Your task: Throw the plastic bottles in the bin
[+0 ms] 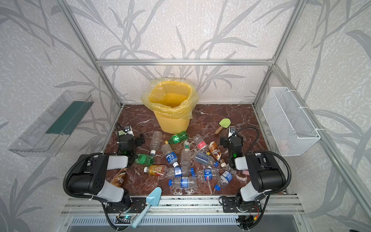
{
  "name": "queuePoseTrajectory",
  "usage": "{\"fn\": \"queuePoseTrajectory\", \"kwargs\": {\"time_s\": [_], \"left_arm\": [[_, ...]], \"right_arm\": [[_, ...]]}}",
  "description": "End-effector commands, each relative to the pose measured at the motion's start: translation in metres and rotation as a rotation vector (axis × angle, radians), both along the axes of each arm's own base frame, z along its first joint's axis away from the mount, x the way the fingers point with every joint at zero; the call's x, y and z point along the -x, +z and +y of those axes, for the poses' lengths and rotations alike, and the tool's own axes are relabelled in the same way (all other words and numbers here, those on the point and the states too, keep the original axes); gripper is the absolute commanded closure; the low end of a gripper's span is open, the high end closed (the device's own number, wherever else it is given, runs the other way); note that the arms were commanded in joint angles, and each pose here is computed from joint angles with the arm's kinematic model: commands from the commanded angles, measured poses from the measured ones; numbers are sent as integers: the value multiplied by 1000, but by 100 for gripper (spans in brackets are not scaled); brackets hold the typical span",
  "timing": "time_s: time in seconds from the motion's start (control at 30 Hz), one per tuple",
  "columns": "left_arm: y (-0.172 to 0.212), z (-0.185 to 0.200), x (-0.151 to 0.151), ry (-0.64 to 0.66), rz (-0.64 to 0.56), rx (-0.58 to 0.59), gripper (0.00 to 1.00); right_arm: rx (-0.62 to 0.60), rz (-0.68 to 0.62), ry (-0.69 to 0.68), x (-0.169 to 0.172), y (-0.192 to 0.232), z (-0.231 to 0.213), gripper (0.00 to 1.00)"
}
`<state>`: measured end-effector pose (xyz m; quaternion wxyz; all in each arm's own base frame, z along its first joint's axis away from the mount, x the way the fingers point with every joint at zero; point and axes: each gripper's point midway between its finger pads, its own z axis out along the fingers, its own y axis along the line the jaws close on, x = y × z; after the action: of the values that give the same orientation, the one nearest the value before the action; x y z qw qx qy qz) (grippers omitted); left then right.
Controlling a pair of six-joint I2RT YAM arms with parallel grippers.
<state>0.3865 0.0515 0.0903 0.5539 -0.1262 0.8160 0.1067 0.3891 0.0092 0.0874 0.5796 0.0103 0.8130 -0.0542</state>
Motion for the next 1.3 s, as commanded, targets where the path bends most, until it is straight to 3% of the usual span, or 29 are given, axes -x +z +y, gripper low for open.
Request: {"fn": "queuePoseTrajectory", "kwargs": {"time_s": [0.0, 1.27], "left_arm": [[5, 2, -2, -3, -4, -15, 0], [4, 2, -2, -3, -1, -15, 1]], "right_arm": [[-7, -33, -18, -4, 9, -3, 1], [38, -32, 17, -6, 9, 9, 1]]}}
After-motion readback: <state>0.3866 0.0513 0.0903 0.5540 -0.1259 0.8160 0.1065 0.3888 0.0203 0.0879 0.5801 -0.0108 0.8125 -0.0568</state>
